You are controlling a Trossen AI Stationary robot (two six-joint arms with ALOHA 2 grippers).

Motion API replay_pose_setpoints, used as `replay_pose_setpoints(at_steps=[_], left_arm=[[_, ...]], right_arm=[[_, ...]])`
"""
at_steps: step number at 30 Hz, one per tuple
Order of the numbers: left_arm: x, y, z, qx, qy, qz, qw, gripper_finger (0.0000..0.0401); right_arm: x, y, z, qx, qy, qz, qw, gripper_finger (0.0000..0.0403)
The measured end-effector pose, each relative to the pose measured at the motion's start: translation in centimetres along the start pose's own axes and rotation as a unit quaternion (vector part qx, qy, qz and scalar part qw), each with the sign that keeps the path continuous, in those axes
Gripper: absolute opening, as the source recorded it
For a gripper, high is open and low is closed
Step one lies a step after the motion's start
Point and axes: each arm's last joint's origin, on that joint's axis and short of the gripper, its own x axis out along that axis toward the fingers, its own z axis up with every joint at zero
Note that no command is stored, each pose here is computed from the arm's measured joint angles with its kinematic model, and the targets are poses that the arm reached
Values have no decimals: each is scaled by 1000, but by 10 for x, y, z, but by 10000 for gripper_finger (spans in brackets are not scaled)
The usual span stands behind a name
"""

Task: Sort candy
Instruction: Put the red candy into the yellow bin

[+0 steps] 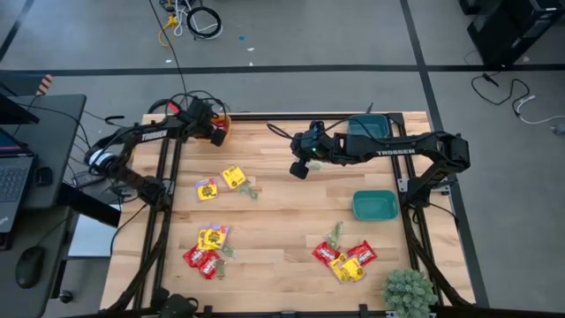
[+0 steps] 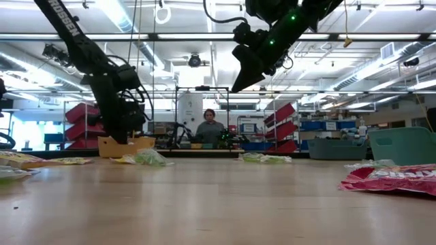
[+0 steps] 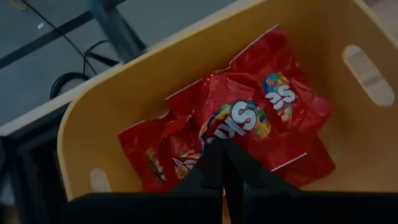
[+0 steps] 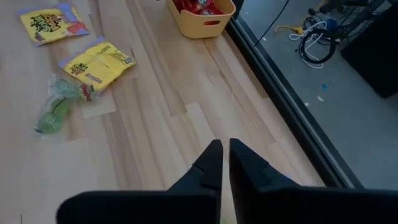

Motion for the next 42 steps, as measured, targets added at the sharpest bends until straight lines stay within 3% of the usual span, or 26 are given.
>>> replay_pose_setpoints(at_steps=[7, 15, 22, 28, 33, 42], left_arm=[[-7, 0, 3, -1, -15, -2, 1000, 3], [-45, -9, 10, 20, -83, -30, 996, 3], [-87, -33, 1, 85, -109, -139, 981, 3], [-130, -72, -24, 153, -115, -230, 954, 3], [-153, -101, -55, 187, -67, -290, 936, 3], [-187, -141, -112, 179, 30, -350, 919, 3]], right_arm=[[0, 0, 0, 0, 0, 0, 1000, 2], [0, 0, 0, -5, -1, 0, 1000, 17], [-2, 5, 0, -12, -2, 29, 1000, 12], [-1, 22, -6, -15, -34, 77, 996, 1], [0, 41, -22, -3, -66, 132, 989, 0], [-12, 81, -39, -10, -84, 187, 979, 1]])
